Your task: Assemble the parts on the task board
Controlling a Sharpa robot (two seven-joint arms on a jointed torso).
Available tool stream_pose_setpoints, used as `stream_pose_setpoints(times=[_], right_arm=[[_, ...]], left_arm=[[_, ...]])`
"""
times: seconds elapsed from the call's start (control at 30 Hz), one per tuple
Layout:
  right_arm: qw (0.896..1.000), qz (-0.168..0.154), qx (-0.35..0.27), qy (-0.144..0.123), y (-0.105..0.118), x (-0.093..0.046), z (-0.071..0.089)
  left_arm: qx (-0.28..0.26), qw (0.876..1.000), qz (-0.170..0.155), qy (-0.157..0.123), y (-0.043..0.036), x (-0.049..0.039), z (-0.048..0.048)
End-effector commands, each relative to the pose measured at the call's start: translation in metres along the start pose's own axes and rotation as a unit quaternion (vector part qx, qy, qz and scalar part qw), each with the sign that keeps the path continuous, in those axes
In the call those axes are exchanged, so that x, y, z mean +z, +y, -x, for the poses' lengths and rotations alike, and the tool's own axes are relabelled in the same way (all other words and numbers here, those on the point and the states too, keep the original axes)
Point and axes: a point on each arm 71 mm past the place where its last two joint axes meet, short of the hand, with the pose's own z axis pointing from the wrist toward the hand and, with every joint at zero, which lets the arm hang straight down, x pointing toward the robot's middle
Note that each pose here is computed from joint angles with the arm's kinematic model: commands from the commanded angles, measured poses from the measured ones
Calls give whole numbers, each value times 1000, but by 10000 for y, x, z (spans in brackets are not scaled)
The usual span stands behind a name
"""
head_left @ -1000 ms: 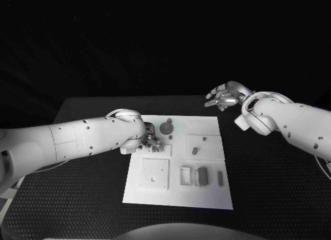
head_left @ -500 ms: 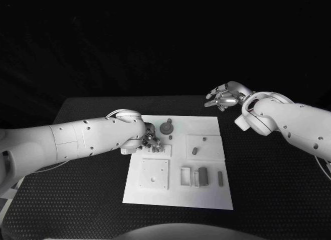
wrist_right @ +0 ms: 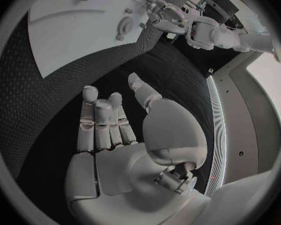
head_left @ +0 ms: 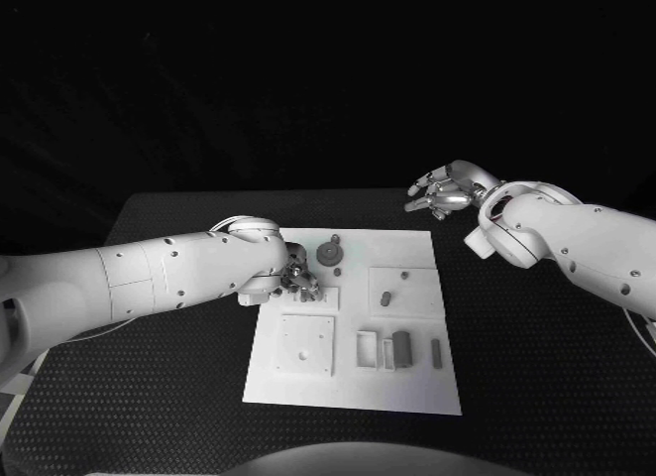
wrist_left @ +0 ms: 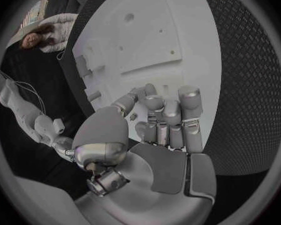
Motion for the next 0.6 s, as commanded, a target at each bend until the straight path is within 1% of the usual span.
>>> stream_pose_setpoints(times=[0.03,0.6], right_arm=[[1000,2,1,3,1,-2,-3],[1000,2,1,7,-1,-5,-5]], left_arm=[[6,1000,0,7,4,5,-25],[1,1000,2,5,18,6,-20]])
